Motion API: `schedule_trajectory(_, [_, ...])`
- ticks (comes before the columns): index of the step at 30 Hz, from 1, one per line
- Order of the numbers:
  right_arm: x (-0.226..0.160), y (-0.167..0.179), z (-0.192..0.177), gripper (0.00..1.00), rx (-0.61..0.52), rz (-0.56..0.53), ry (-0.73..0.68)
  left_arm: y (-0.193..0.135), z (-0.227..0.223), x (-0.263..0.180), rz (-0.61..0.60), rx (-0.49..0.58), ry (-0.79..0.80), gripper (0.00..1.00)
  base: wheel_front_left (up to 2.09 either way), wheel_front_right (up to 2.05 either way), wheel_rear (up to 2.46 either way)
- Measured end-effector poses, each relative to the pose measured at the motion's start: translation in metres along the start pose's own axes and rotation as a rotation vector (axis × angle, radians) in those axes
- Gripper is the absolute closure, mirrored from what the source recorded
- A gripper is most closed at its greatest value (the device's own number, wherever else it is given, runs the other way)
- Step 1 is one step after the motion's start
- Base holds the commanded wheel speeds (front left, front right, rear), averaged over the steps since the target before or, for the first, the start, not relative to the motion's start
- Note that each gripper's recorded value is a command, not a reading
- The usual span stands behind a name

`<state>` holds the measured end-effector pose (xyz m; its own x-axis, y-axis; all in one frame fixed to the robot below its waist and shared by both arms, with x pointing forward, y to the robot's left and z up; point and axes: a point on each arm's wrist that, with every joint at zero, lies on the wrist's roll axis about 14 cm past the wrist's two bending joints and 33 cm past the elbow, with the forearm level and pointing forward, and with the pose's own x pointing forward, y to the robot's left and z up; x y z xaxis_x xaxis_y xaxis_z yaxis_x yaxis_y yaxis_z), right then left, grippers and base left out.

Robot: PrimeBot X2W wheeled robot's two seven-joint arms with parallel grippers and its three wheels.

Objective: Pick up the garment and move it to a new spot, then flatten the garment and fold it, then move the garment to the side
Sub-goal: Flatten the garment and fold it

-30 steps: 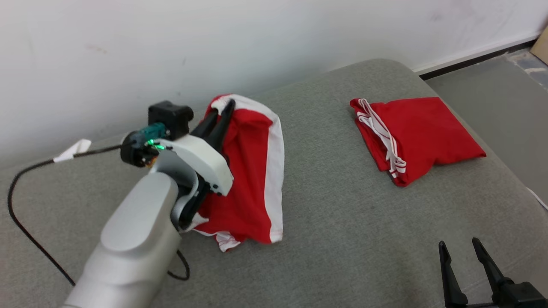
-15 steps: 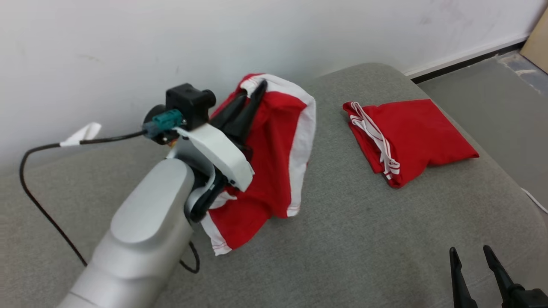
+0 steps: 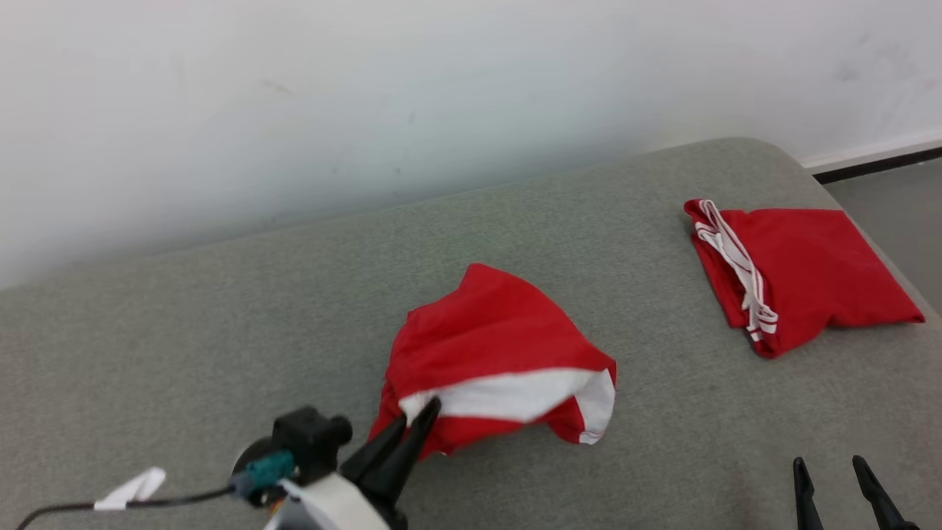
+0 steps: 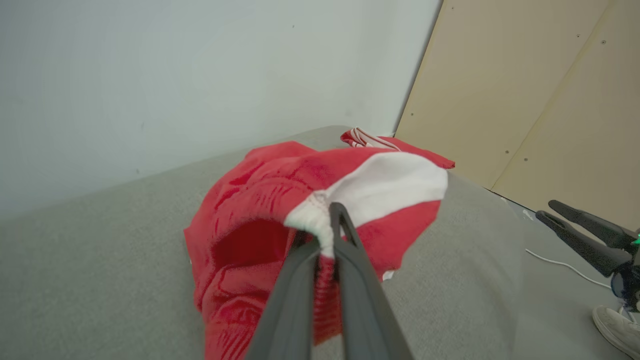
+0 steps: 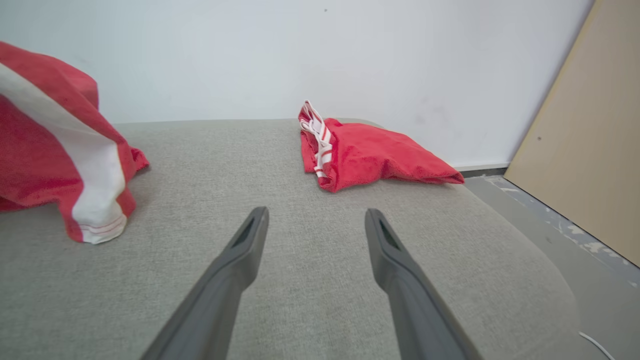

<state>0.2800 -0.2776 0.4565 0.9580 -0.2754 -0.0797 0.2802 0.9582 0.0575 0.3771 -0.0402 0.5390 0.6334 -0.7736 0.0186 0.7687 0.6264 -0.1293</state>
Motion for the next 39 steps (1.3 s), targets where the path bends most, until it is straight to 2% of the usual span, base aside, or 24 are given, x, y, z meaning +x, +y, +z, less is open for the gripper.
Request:
schedule_trajectory(10, [0.021,0.038,-0.004,0.00,-0.031,0.122,0.017,0.027,-0.090,-0.103,0.216,-0.057,0.256,1.00,0.00,0.00,0.00])
schedule_trajectory(16, [0.023,0.055,-0.010,0.00,-0.042,0.179,0.035,0.038,-0.122,-0.138,0.321,-0.060,0.330,1.00,0.00,0.00,0.00])
schedule_trajectory(20, [0.024,0.061,-0.011,0.00,-0.051,0.204,0.035,0.045,-0.128,-0.149,0.377,-0.074,0.323,1.00,0.00,0.00,0.00])
schedule_trajectory(22, [0.025,0.064,-0.011,0.00,-0.055,0.216,0.036,0.049,-0.127,-0.152,0.403,-0.075,0.305,0.65,0.00,0.00,0.00])
schedule_trajectory(24, [0.026,0.068,-0.011,0.00,-0.058,0.227,0.036,0.053,-0.128,-0.155,0.423,-0.070,0.303,0.53,0.00,0.00,0.00])
schedule_trajectory(25, [0.027,0.069,-0.011,0.00,-0.058,0.232,0.036,0.054,-0.128,-0.156,0.430,-0.064,0.297,0.08,0.00,0.00,0.00])
schedule_trajectory(26, [0.027,0.071,-0.011,0.00,-0.058,0.236,0.035,0.056,-0.127,-0.157,0.443,-0.067,0.286,0.00,0.00,0.00,0.00])
schedule_trajectory(34, [0.029,0.078,-0.006,0.00,-0.063,0.262,0.021,0.065,-0.111,-0.164,0.547,-0.086,0.196,0.00,0.00,0.00,0.00])
schedule_trajectory(39, [0.030,0.079,0.003,0.00,-0.072,0.271,-0.009,0.075,-0.065,-0.163,0.626,-0.036,0.032,0.00,0.00,0.00,0.00])
